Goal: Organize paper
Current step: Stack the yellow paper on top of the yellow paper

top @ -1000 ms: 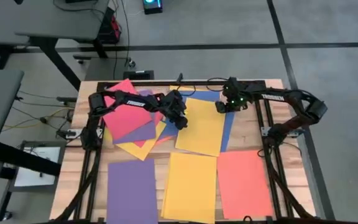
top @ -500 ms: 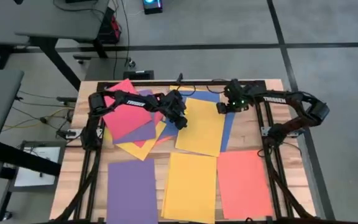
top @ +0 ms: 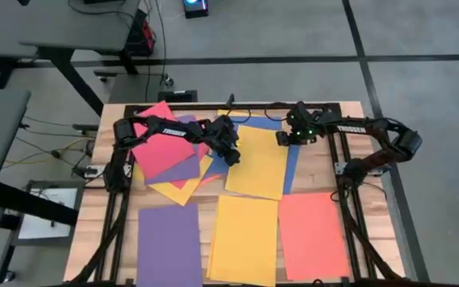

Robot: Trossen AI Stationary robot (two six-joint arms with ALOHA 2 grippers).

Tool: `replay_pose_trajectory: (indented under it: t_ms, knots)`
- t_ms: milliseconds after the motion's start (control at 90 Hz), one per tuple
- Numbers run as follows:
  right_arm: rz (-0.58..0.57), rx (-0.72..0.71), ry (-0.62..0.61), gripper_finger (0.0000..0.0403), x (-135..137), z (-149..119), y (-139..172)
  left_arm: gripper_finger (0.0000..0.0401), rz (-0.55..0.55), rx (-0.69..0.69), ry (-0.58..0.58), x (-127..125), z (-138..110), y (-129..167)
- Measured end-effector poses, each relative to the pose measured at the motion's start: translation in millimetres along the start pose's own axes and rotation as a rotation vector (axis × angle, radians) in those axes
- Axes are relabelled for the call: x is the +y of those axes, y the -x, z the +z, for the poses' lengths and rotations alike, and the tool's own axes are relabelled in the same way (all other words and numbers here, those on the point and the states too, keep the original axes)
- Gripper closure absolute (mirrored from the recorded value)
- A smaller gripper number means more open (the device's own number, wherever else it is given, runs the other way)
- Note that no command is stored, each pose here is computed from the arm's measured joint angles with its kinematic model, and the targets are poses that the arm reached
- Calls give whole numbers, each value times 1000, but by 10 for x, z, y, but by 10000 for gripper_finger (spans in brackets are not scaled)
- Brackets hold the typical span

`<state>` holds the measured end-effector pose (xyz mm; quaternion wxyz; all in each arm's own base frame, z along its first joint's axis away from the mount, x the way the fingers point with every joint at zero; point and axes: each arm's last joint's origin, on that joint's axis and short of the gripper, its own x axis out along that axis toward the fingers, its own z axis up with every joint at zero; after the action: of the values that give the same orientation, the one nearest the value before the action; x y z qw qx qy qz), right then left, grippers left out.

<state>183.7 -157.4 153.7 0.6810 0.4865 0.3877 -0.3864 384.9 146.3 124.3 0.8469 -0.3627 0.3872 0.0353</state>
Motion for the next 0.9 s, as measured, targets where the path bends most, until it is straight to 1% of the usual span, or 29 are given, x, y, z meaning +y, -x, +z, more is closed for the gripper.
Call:
replay_pose_trajectory:
  t_ms: [156, 300, 411, 622, 700, 789, 900]
  knots:
    - [19, -6, -9, 185, 22, 3, -2, 288, 0, 0, 0, 0, 0, 0]
    - [59, -23, -15, 185, 54, 26, -1, 288, -1, 1, 0, 1, -1, -1]
    - [61, -23, -16, 185, 55, 28, 0, 288, -1, 1, 1, 1, -1, -1]
    - [100, 38, -21, 185, 63, 2, 15, 288, -4, 3, 1, 0, -2, -1]
    - [81, 75, -21, 185, 76, 5, 54, 288, -12, 7, 2, -1, -3, 0]
    - [54, 111, 15, 185, 102, 21, 117, 288, -16, 9, 2, 0, -4, -1]
    - [51, 119, 51, 185, 175, 67, 200, 288, -17, 10, 2, 0, -5, -1]
